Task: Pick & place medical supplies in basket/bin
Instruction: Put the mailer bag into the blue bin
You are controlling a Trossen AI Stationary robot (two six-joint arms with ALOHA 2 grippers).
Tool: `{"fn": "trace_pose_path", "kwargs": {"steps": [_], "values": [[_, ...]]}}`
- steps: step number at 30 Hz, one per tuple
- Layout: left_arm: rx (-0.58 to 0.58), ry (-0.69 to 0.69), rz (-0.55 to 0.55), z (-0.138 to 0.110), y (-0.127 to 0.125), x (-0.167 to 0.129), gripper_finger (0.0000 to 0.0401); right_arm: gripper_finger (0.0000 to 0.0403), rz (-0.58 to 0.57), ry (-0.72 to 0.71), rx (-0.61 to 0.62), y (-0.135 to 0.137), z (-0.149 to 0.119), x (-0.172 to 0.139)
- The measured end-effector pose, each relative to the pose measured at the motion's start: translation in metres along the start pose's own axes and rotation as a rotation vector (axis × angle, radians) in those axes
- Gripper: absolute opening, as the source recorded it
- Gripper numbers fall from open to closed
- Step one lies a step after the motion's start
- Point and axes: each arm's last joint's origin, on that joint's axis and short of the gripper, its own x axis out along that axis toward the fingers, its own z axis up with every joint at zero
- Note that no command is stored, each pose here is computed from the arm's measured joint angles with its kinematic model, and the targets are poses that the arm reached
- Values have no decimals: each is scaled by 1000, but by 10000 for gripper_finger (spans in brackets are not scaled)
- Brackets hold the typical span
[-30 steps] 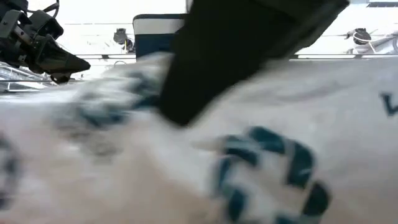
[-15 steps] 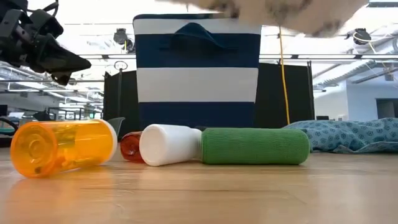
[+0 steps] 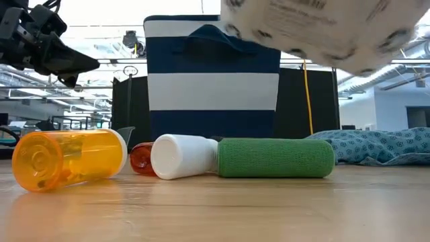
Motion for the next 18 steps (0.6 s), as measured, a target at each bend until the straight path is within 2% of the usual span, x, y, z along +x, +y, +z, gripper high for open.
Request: {"fn": "trace_pose_path", "kwargs": {"steps": [2, 6, 11, 18], "values": [[2, 2, 0, 0, 0, 0, 33, 0, -13, -67, -1, -12, -6, -9], [35, -15, -2, 1, 0, 0, 33, 0, -22, -200, -78, -33, -9, -19], [140, -85, -3, 8, -1, 0, 33, 0, 24, -391, -115, -60, 22, -35], [219, -135, 28, 13, 0, -1, 33, 0, -81, -393, -125, -98, 60, -54]]}}
